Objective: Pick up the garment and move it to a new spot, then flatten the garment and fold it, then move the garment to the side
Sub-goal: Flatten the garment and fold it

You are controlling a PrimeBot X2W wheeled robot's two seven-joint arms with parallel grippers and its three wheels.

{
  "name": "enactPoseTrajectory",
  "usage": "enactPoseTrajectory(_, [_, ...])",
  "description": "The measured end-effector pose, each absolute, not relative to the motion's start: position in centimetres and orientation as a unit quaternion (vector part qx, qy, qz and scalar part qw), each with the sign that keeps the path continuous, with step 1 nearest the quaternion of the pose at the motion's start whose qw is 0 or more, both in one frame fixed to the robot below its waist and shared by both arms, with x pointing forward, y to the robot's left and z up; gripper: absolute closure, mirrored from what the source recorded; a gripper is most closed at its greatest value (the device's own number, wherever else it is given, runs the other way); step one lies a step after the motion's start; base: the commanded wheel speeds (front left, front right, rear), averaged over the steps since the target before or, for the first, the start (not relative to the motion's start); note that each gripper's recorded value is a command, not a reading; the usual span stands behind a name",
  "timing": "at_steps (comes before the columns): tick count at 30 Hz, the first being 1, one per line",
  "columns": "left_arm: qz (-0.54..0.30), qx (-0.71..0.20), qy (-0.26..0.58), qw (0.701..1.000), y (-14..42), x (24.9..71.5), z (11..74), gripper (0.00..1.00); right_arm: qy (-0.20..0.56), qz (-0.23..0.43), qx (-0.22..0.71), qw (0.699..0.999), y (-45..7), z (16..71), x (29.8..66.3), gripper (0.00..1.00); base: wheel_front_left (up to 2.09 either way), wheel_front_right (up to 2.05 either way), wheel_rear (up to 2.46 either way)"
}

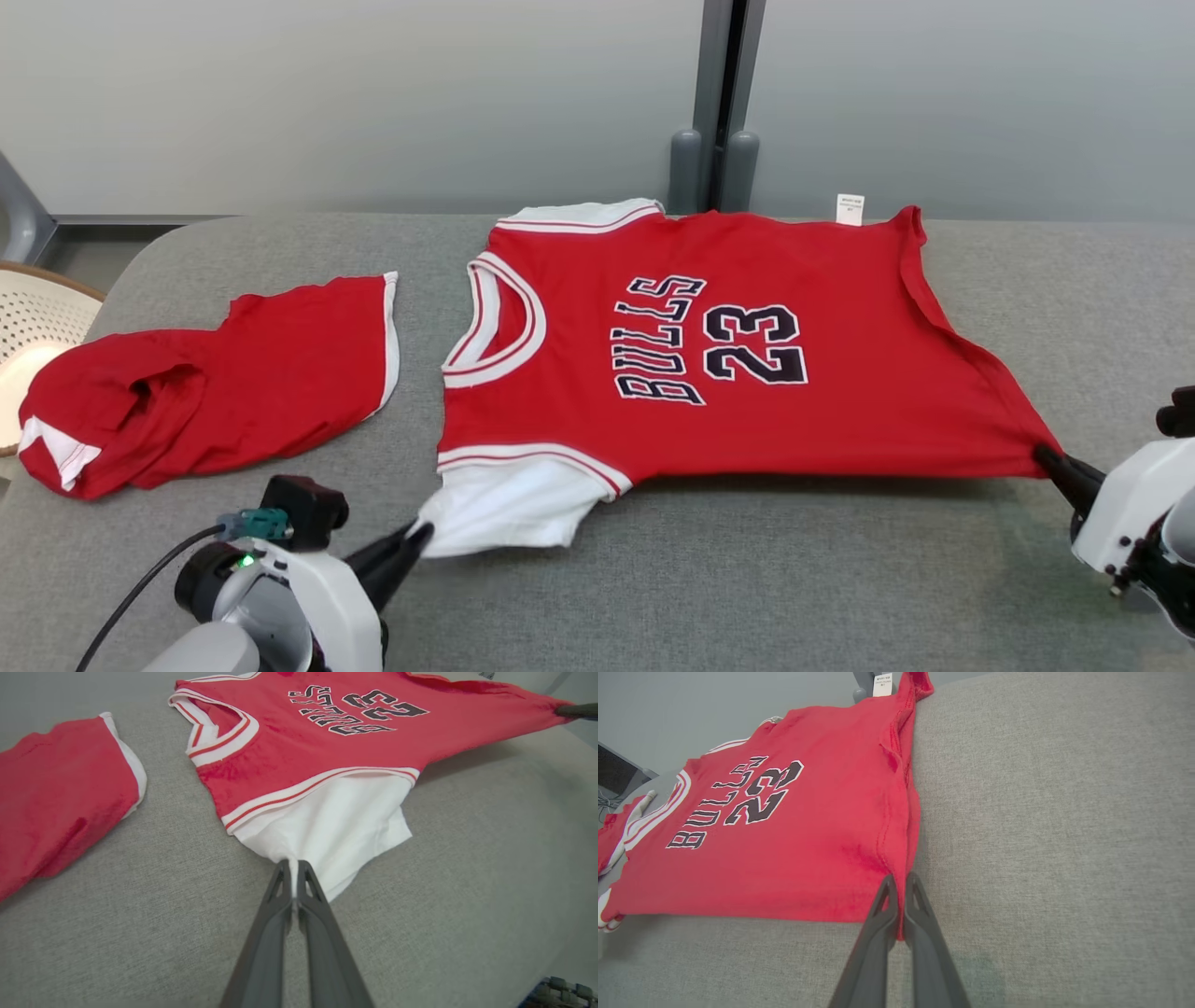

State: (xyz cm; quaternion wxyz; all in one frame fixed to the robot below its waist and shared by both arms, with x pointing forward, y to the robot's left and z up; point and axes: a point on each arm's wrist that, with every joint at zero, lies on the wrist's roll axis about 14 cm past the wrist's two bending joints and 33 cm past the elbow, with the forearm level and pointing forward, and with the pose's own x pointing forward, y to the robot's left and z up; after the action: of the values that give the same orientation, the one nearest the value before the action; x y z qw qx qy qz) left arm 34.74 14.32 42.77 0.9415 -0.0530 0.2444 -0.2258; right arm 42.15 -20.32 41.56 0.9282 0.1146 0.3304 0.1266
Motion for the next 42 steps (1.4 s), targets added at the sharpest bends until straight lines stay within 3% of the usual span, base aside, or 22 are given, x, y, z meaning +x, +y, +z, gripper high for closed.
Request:
enactPoseTrajectory(10, [-0.314,-0.077,0.343,0.882,12.4,29.2,43.2,1.0,0.434,0.125,0.132,0.882,-22.3,39.8,37.3,1.0,0.0,0.0,0.0])
enactPoseTrajectory(23, [-0.37,-0.111,0.446,0.807,11.5,22.9,44.2,1.0,0.543,0.131,0.135,0.819,-24.3,38.9,30.9,1.0,0.0,0.0,0.0])
enactPoseTrajectory(31, [-0.368,-0.087,0.422,0.824,11.7,24.7,45.3,1.0,0.53,0.141,0.127,0.826,-24.3,40.1,31.9,1.0,0.0,0.0,0.0])
enactPoseTrajectory(42, [-0.36,-0.031,0.371,0.855,12.2,30.1,46.9,1.0,0.512,0.149,0.089,0.841,-24.0,41.4,36.4,1.0,0.0,0.0,0.0])
